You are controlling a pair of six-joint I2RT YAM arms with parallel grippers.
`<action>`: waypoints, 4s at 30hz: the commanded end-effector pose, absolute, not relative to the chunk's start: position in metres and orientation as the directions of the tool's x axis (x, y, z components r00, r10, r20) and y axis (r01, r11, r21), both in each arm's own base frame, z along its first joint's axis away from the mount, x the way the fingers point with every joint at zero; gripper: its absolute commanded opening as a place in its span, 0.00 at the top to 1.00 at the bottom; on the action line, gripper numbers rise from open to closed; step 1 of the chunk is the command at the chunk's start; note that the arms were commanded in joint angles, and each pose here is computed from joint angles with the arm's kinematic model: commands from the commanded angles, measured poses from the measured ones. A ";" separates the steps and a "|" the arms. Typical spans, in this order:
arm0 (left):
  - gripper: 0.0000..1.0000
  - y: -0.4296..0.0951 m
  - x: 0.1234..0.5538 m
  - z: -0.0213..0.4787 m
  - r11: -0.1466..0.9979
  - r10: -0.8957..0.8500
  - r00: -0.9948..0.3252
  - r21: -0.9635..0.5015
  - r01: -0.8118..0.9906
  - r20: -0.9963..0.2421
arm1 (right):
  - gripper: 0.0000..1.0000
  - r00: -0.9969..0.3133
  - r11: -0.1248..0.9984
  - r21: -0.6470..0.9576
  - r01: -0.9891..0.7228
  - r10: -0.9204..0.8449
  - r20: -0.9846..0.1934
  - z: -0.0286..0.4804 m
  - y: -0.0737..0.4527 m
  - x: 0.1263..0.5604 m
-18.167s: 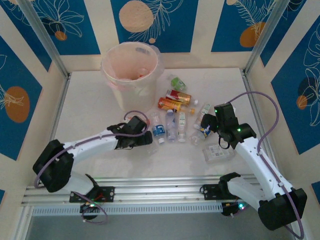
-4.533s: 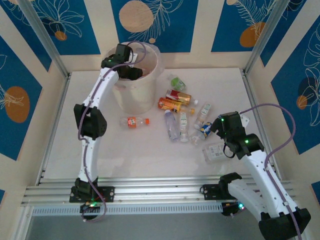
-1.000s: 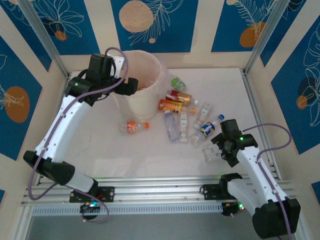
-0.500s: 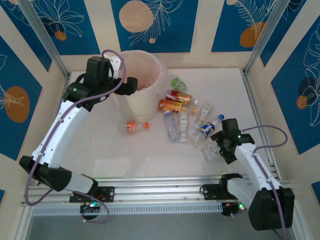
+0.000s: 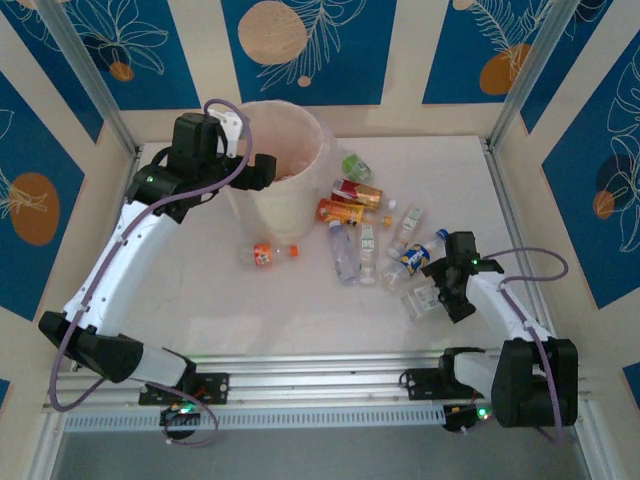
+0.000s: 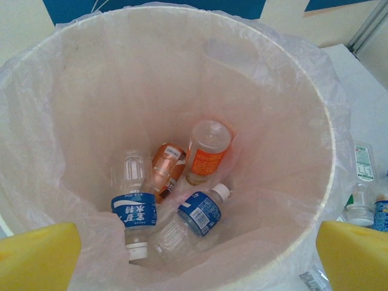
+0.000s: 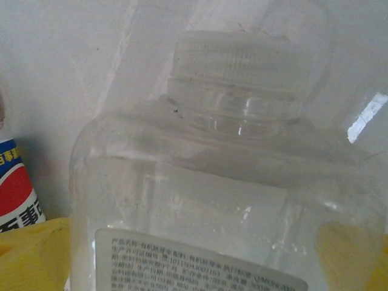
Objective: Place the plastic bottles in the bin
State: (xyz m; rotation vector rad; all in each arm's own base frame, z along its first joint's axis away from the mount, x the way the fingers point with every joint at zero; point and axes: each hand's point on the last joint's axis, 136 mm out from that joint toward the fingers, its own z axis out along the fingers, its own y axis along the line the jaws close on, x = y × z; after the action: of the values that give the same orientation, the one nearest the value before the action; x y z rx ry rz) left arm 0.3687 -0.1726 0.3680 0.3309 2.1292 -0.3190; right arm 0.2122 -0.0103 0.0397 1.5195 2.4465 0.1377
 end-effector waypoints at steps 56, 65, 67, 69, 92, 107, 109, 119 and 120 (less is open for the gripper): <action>0.00 -0.409 0.262 0.330 0.395 0.310 -0.499 -0.368 0.842 -0.809 | 0.24 -0.481 0.693 0.720 0.039 0.645 -0.594 0.327 0.116 0.323; 0.00 -0.421 0.269 0.321 0.403 0.291 -0.544 -0.415 0.816 -0.787 | 0.24 -0.466 0.677 0.736 -0.014 0.647 -0.604 0.342 0.128 0.319; 0.00 -0.424 0.270 0.322 0.401 0.281 -0.547 -0.421 0.814 -0.789 | 0.24 -0.462 0.669 0.743 -0.020 0.653 -0.600 0.344 0.130 0.318; 0.00 -0.426 0.271 0.324 0.395 0.273 -0.550 -0.430 0.812 -0.789 | 0.24 -0.459 0.660 0.750 -0.035 0.656 -0.599 0.347 0.132 0.317; 0.68 -0.420 0.271 0.338 0.402 0.264 -0.512 -0.389 0.829 -0.817 | 0.13 -0.460 0.657 0.749 -0.081 0.642 -0.613 0.359 0.142 0.312; 0.71 -0.376 0.299 0.356 0.592 0.242 -0.436 -0.224 0.774 -0.867 | 0.01 -0.334 0.700 0.703 -0.126 0.638 -0.694 0.415 0.111 0.283; 0.71 -0.362 0.307 0.371 0.627 0.233 -0.399 -0.177 0.759 -0.887 | 0.01 -0.306 0.709 0.696 -0.118 0.640 -0.704 0.420 0.102 0.275; 0.69 -0.275 0.364 0.442 0.819 0.251 -0.236 0.076 0.569 -0.939 | 0.01 -0.288 0.733 0.680 -0.025 0.646 -0.707 0.399 0.078 0.257; 0.69 -0.264 0.371 0.443 0.834 0.254 -0.244 0.084 0.545 -0.936 | 0.01 -0.292 0.733 0.680 -0.018 0.646 -0.705 0.397 0.078 0.256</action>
State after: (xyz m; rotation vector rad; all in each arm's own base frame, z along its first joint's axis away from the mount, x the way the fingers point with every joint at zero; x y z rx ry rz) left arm 0.3555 -0.3072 0.4196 0.6675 1.8576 -0.4710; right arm 0.2557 0.0861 0.4147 0.4618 1.7210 0.7746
